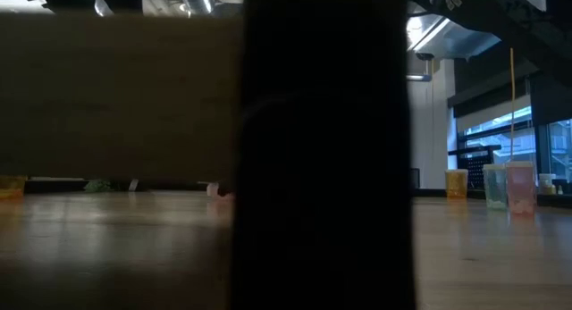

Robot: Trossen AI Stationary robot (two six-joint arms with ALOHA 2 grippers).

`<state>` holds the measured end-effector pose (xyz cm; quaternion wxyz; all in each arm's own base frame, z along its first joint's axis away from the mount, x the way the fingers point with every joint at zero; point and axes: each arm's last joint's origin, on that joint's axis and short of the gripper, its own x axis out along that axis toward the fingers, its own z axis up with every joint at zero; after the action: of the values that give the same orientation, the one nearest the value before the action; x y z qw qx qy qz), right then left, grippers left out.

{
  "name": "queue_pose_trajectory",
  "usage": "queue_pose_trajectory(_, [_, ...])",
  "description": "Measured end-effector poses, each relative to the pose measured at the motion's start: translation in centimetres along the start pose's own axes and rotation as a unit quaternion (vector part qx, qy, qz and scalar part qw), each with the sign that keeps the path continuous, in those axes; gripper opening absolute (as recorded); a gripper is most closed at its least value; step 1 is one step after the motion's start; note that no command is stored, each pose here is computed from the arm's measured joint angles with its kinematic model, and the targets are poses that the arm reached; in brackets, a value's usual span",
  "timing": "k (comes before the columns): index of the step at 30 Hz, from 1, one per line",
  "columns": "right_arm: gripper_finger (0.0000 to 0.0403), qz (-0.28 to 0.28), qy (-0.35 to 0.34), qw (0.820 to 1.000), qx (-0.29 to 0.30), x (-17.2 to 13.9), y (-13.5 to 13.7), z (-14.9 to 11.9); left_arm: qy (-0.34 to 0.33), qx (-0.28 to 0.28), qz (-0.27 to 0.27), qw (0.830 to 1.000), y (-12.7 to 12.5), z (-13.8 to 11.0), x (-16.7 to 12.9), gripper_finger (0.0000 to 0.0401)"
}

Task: Pick and place medicine bottles onto shelf by color
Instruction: Put the top left pink pill bottle on the shelf

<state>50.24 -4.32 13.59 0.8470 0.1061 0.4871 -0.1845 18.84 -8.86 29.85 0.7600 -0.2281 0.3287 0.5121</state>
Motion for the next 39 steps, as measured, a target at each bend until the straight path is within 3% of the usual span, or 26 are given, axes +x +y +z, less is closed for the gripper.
queue_pose_trajectory(11, [0.0093, 0.021, -0.006, 0.998, -0.063, -0.5, 2.6, -0.7, 0.001, -0.011, -0.005, 1.000, 0.6, 0.4, -0.3, 0.0314])
queue_pose_trajectory(21, [0.0094, 0.048, -0.057, 0.992, -0.106, -4.2, 5.0, 0.1, -0.035, -0.020, -0.062, 0.997, 3.0, 2.0, -1.8, 0.0314])
queue_pose_trajectory(26, [0.0094, 0.052, -0.093, 0.986, -0.128, -6.4, 5.3, 1.0, -0.044, 0.036, -0.087, 0.995, 3.8, 2.0, -2.6, 0.0314])
queue_pose_trajectory(29, [0.0094, 0.060, -0.125, 0.980, -0.144, -7.4, 5.8, 1.5, -0.048, 0.102, -0.098, 0.989, 4.0, 1.7, -3.0, 0.0314])
queue_pose_trajectory(34, [0.0094, 0.077, -0.190, 0.964, -0.167, -9.1, 7.0, 2.4, -0.059, 0.232, -0.109, 0.965, 4.0, 1.2, -3.5, 0.0314])
queue_pose_trajectory(39, [0.0094, 0.078, -0.219, 0.953, -0.197, -9.6, 7.7, 2.6, -0.050, 0.301, -0.118, 0.945, 4.0, 0.8, -3.7, 0.0314])
